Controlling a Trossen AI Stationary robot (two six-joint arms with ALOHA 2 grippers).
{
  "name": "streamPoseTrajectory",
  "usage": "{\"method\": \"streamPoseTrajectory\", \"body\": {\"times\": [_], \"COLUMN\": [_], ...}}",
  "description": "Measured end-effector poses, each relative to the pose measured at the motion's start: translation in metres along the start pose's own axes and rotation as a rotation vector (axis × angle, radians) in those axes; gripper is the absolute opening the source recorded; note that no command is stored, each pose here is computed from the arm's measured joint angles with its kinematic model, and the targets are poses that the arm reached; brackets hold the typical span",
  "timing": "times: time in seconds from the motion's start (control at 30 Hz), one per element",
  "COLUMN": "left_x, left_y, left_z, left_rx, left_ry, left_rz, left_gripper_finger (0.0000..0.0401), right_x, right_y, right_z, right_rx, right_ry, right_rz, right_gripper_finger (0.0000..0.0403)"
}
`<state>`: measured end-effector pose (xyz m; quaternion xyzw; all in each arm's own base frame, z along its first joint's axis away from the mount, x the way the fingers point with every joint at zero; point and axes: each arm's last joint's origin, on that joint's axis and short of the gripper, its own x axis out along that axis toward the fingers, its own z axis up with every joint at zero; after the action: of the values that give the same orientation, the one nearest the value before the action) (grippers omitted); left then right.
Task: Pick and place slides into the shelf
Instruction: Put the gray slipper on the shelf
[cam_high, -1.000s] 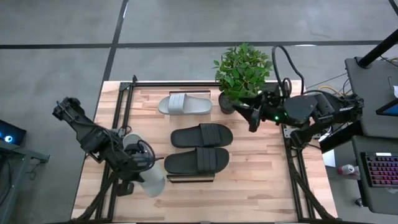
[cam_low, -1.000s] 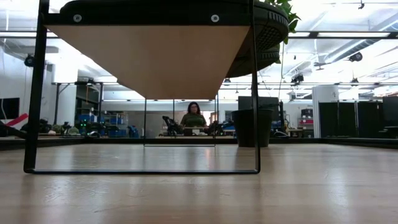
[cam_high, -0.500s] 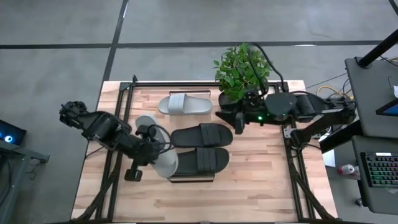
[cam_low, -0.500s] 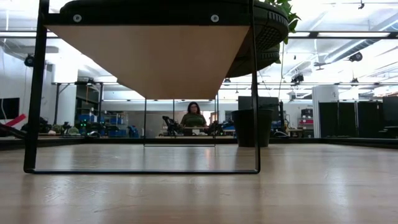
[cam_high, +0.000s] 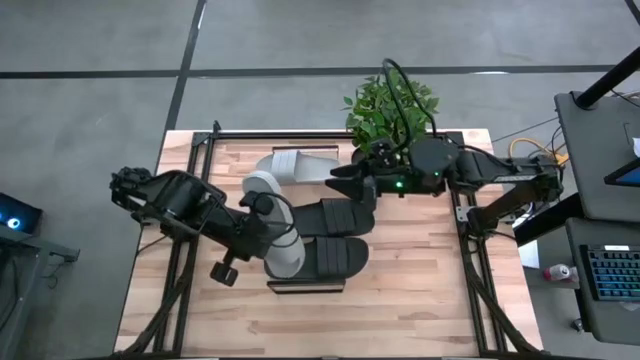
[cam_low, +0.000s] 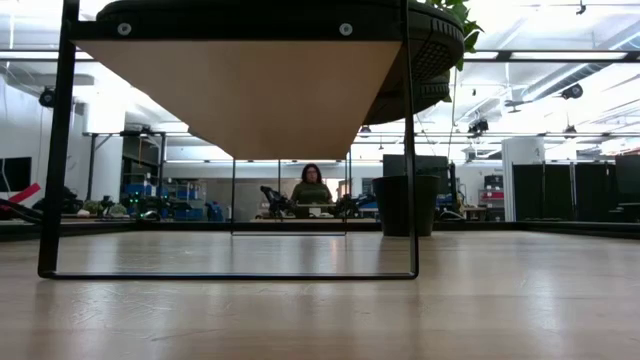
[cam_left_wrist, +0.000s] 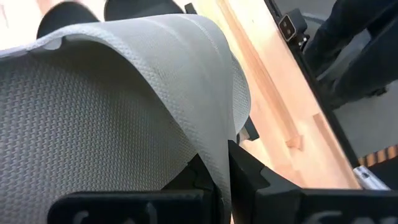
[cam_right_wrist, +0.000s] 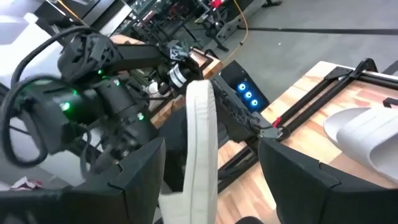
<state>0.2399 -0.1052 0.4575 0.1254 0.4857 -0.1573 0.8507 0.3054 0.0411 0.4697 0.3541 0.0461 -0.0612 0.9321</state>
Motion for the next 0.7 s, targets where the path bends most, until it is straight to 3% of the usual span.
{"method": "streamPoseTrajectory", "body": {"times": [0.37,0.7], "left_x": [0.031,0.027], "left_y": [0.014,0.033], "left_z": [0.014,0.011], "left_rx": [0.137,0.165], "left_ry": [0.076,0.071], "left_rz": [0.006,0.012], "left_gripper_finger": [0.0000,0.0000], "right_x": [0.014,0.027], "right_y": [-0.004,-0.016], "right_z": [-0.006,-0.006], "right_rx": [0.001,-0.073], "right_ry": [0.014,0.053], "right_rz": [-0.010,-0.026], "right_gripper_finger": [0.0249,0.0249]}}
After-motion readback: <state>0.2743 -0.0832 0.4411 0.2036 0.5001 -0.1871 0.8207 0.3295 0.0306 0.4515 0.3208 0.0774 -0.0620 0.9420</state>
